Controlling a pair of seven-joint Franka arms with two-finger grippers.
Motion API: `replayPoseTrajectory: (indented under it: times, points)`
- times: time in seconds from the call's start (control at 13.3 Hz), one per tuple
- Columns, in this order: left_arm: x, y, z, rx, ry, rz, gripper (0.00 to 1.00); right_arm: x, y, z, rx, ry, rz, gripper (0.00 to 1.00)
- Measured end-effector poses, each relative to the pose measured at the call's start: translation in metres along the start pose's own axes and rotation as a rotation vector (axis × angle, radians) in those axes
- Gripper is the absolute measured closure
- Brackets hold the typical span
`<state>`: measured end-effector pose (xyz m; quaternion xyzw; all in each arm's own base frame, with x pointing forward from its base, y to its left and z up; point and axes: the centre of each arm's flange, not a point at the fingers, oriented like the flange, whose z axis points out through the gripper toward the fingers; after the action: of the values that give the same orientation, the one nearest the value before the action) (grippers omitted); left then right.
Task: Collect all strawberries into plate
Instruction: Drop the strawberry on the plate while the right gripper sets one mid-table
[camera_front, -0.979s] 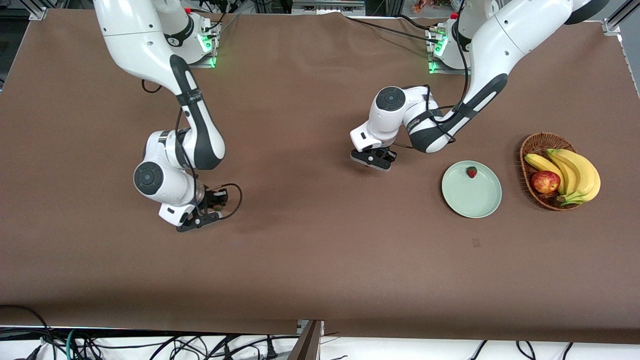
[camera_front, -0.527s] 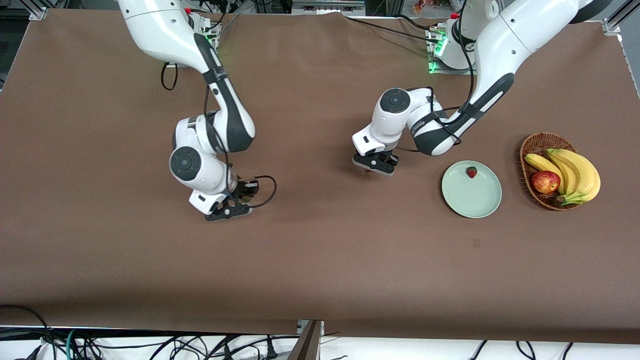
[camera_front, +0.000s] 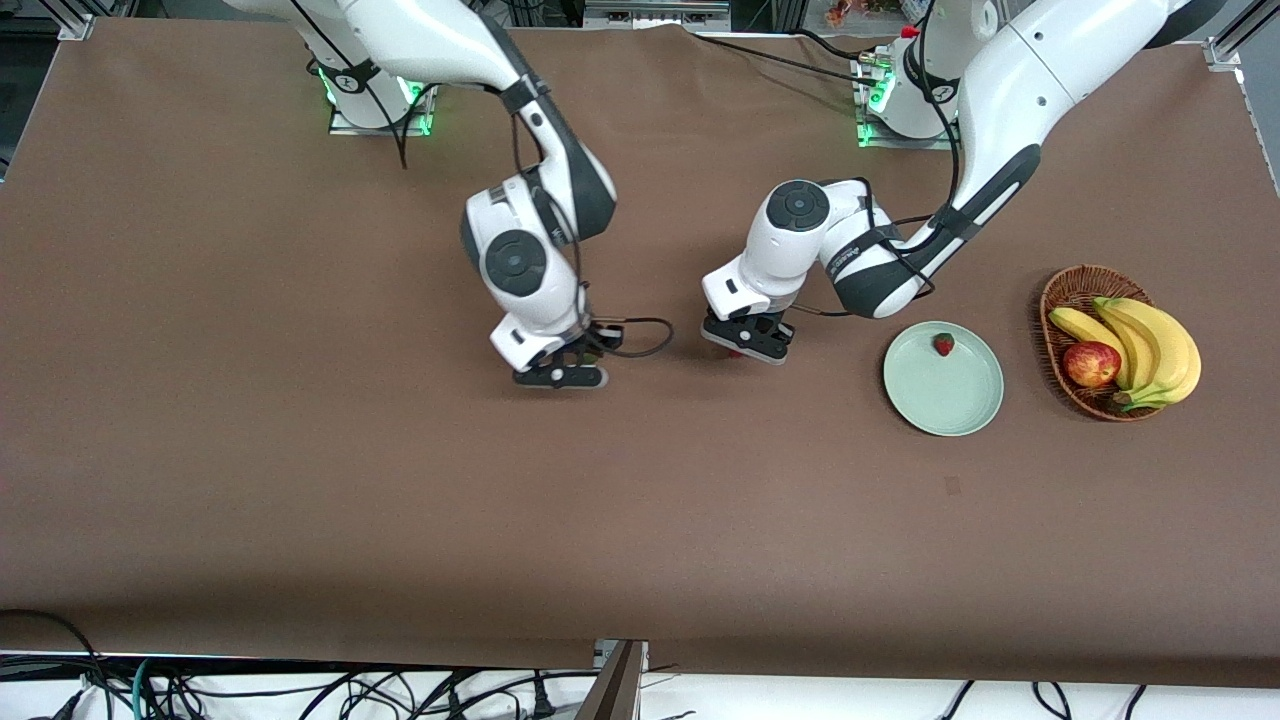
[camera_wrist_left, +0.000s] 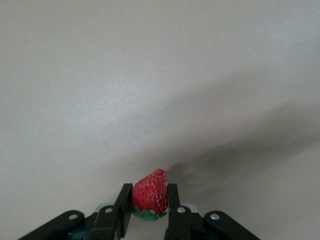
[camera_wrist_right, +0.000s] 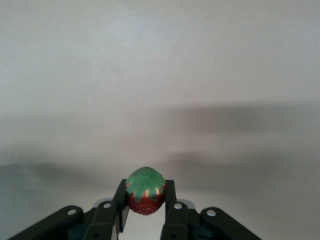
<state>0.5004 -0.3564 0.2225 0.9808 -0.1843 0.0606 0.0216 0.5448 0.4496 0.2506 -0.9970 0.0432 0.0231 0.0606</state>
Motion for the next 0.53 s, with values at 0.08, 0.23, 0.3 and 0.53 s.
replayPoseTrajectory:
  times: [0.08, 0.23, 0.3, 0.53]
  points:
    - [0.005, 0.003, -0.002, 0.018, -0.020, 0.011, 0.67, -0.005, -0.012, 0.006, 0.004, 0.013, 0.025, 0.69]
    - [0.016, -0.007, -0.009, 0.031, -0.082, 0.080, 0.67, -0.011, -0.026, 0.019, 0.010, 0.037, 0.044, 0.69]
    - [0.023, -0.020, -0.011, 0.020, -0.103, 0.128, 0.67, -0.011, -0.027, 0.022, 0.012, 0.044, 0.042, 0.69]
    - [0.037, -0.080, -0.022, -0.018, -0.129, 0.237, 0.67, -0.002, -0.023, 0.016, 0.014, 0.060, 0.052, 0.69]
